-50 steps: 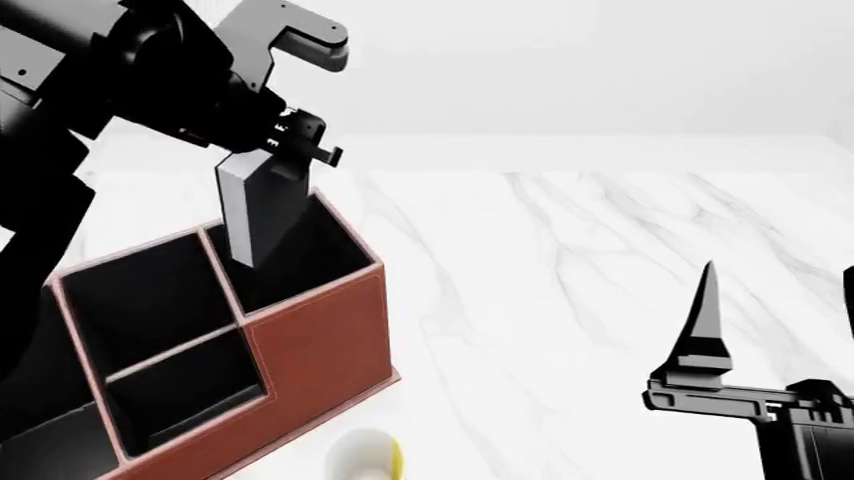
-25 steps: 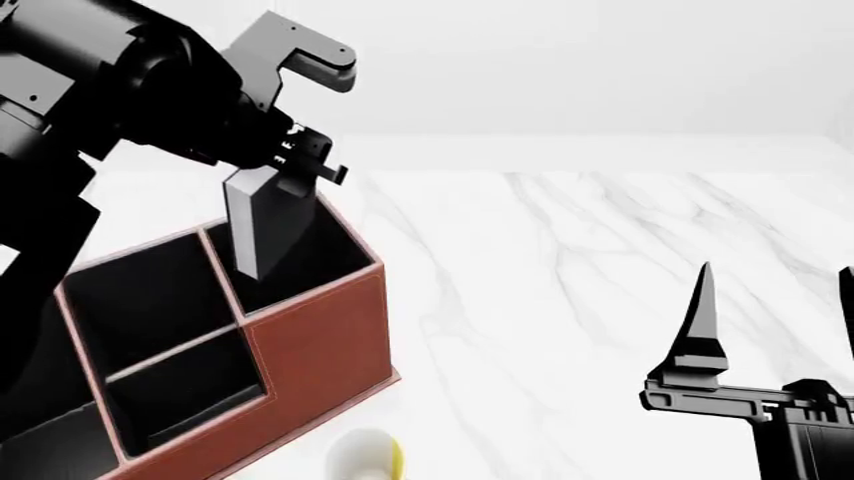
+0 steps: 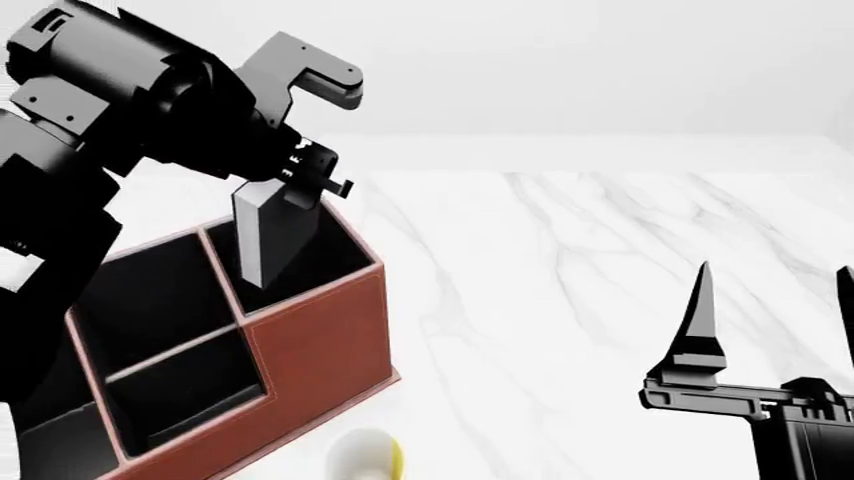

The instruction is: Pick up the book and place it in the right compartment of the caddy.

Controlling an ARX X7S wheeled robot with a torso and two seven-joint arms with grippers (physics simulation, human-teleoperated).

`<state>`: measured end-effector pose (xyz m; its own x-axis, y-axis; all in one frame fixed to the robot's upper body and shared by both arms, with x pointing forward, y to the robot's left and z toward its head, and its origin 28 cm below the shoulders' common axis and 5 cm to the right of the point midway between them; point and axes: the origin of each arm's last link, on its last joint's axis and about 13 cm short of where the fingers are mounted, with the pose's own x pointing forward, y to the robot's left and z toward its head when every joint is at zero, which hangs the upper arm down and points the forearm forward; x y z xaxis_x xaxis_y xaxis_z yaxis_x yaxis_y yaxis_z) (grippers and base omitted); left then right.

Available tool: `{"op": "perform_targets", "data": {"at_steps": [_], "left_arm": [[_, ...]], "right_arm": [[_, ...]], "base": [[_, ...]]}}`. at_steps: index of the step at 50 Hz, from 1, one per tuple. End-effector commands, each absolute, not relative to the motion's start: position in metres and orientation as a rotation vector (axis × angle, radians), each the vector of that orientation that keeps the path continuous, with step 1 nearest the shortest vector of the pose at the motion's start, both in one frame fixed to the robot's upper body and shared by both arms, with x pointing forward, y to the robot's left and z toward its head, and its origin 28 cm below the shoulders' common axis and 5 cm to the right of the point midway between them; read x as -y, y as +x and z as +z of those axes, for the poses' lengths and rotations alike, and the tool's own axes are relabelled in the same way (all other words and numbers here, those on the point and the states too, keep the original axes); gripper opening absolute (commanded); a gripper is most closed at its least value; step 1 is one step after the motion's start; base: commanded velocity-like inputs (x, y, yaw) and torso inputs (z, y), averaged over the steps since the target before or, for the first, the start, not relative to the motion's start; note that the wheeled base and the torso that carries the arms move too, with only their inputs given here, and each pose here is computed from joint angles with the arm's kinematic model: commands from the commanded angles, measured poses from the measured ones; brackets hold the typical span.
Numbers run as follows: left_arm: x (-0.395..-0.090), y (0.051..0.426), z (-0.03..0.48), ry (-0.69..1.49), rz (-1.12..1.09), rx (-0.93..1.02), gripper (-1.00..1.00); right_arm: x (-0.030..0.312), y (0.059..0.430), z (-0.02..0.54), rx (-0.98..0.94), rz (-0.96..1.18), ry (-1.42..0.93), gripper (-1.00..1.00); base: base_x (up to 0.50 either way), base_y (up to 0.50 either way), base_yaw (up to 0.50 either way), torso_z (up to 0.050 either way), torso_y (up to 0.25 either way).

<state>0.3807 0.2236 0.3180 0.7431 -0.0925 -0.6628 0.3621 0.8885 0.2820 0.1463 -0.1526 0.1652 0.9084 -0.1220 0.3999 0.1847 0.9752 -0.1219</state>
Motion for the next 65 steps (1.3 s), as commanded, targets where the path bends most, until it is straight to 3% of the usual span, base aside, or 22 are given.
{"op": "perform_targets", "data": {"at_steps": [1,65], "left_arm": [[-0.226,0.384,0.313,0.437,-0.217,-0.684,-1.0],[-0.228,0.398,0.264,0.468,-0.23,-0.773,-1.0]], "right_arm": [[0.152,0.147,0.164,0.397,-0.157,-0.16,1.0],[0.151,0.153,0.157,0.372,-0.151,-0.169,1.0]], "base": [[0.0,0.0,0.0,0.0,0.0],[0.0,0.0,0.0,0.0,0.001]]}}
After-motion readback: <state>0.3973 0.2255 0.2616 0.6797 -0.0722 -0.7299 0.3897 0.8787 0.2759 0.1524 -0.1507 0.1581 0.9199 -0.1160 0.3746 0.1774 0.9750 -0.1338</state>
